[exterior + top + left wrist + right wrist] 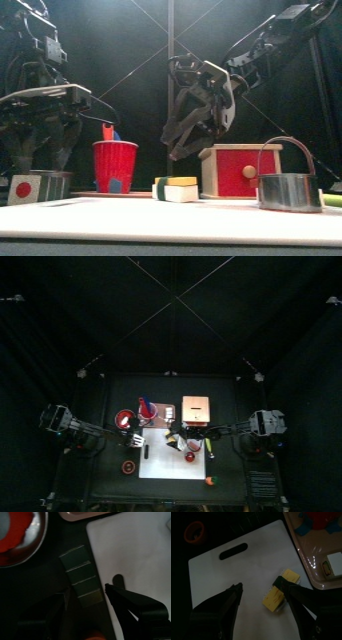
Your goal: Pull apart sushi roll
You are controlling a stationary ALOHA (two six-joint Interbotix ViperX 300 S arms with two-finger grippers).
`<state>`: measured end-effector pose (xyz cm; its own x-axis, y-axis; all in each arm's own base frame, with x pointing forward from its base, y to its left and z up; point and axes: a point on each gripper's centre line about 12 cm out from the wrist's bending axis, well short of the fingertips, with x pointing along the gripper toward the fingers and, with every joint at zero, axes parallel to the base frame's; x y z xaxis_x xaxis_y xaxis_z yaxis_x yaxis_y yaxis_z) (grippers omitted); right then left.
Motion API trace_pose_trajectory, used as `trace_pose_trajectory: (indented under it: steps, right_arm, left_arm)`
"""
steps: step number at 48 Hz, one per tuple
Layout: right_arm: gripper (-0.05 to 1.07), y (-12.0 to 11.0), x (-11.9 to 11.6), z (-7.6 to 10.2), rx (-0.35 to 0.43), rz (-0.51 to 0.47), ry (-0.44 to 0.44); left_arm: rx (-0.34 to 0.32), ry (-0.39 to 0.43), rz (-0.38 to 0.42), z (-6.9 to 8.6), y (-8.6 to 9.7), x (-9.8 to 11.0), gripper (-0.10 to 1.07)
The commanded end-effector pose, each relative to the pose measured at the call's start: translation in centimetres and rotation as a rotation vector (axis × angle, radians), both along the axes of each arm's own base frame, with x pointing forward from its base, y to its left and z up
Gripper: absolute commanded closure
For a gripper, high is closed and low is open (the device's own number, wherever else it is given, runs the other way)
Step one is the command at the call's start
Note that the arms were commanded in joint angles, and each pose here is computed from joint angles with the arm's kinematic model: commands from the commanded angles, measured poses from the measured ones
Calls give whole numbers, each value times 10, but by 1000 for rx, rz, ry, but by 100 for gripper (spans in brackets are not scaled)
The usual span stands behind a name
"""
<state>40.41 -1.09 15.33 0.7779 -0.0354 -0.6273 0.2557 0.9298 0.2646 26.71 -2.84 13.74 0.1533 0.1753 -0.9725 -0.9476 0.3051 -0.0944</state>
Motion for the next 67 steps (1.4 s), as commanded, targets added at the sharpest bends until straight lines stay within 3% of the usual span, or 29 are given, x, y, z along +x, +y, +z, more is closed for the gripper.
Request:
trace_pose_trajectory:
  steps: [1,13,28,38,55,61,67]
  right_arm:
    - [8,-2,8,17,-5,-5,-49]
    - [8,-2,8,17,-13,1,-49]
    - [8,-2,8,16,-12,2,-47]
    - [8,-2,8,16,-13,3,-47]
    - [8,-2,7,14,-10,1,-41]
    - [8,-1,7,14,-12,5,-42]
    - [8,1,7,15,-15,12,-45]
  left_arm:
    - [5,4,5,7,-1,3,5]
    - [-22,-40,-10,-1,-6,13,5]
    - [-31,18,6,-20,-8,12,6]
    - [-26,35,5,-24,-8,12,7]
    - [-23,47,5,-26,-7,11,32]
    - [-9,48,-31,-22,-6,9,35]
    - [41,19,-157,-8,-4,6,35]
